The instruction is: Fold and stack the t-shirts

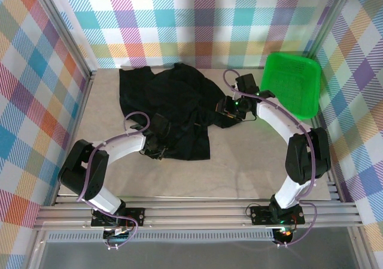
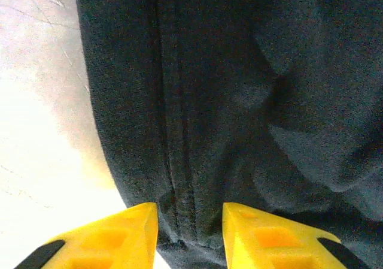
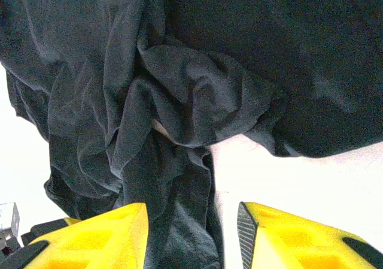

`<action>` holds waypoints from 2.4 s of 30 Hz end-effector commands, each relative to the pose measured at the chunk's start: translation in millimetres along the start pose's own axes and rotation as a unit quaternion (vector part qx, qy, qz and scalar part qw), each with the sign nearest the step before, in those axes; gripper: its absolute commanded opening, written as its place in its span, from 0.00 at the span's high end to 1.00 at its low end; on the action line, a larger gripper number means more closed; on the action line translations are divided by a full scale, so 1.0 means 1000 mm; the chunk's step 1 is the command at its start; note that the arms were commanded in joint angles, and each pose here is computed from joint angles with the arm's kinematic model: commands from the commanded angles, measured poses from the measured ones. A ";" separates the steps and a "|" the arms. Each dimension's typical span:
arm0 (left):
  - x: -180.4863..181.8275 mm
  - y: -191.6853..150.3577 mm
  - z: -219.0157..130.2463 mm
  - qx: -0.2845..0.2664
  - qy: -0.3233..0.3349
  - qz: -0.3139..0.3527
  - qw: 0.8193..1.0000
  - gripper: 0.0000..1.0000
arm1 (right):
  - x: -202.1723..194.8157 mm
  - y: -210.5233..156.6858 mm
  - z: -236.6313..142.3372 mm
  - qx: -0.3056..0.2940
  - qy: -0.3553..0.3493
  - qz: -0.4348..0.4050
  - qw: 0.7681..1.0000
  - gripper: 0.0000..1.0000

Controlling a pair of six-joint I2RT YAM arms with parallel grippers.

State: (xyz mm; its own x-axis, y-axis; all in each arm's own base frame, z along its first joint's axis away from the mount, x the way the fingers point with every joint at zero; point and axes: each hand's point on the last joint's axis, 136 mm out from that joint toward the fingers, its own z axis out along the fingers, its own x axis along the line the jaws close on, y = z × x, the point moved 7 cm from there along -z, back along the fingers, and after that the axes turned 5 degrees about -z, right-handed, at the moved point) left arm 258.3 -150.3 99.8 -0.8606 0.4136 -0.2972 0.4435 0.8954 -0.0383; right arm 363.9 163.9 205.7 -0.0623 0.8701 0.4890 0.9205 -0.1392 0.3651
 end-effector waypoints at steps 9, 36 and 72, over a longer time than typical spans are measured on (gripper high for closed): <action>-0.005 -0.003 0.005 -0.004 -0.002 0.006 1.000 0.66 | 0.003 0.001 -0.008 -0.001 0.020 -0.001 1.000 0.56; 0.065 0.036 -0.126 -0.153 -0.027 0.002 0.988 1.00 | -0.060 -0.015 -0.006 0.013 -0.119 0.066 0.991 0.55; 0.118 0.061 -0.084 -0.160 -0.066 -0.024 0.985 1.00 | -0.110 0.053 0.024 -0.061 -0.142 0.108 0.982 1.00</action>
State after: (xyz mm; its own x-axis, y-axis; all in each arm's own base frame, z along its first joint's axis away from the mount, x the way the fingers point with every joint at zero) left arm 157.1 -33.2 145.9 -0.8490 0.3623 -0.3847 0.2787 0.9255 0.2566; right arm 404.1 76.6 97.0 0.3148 0.8844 0.3446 0.8937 -0.3985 0.2062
